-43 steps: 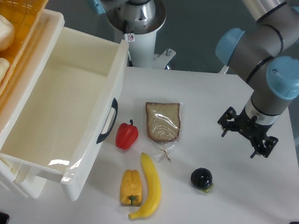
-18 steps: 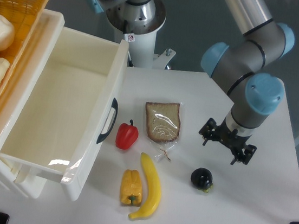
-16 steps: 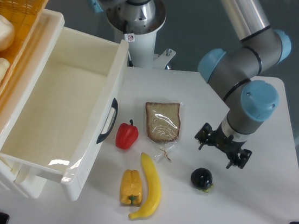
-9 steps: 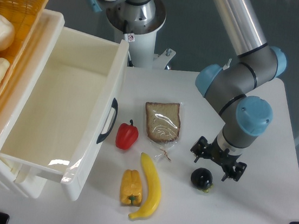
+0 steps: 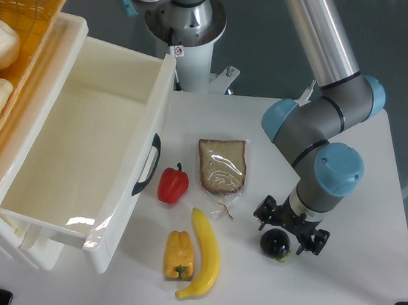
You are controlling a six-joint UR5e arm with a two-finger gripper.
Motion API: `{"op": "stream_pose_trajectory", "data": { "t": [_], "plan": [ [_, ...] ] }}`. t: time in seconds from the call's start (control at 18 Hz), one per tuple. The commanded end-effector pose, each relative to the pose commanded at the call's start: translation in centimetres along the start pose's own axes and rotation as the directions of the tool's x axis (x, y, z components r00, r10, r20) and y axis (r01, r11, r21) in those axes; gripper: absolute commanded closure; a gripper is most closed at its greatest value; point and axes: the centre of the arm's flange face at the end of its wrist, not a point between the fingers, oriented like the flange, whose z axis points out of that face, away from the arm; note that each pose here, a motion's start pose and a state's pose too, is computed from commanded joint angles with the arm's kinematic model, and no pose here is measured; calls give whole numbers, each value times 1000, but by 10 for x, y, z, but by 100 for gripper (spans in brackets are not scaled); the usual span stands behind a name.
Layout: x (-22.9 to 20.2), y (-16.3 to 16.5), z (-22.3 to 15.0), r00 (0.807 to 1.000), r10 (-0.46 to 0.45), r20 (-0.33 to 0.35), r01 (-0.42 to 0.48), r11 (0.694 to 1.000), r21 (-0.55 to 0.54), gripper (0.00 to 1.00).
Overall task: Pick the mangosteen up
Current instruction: 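Move the open gripper down over the dark purple mangosteen, then close the gripper around the mangosteen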
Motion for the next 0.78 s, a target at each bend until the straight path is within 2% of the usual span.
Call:
{"op": "stream_pose_trajectory", "data": {
  "t": [0.17,0.22,0.33,0.67,0.72,0.78],
  "plan": [
    [0,-1,3,1000,3,-2,-3,1000,-3,0],
    [-1,-1,1,1000,3,0,-3,1000,-1,6],
    [-1,-1,1,1000,3,0,-3,1000,-1,26],
    [-3,-2,-3,1000,1,9,-1,1000,3,75],
    [-3,-2,-5,1000,2,12,-2,1000,4,80],
    [-4,-3,-7,1000,4,14,-4,1000,5,81]
  ]
}}
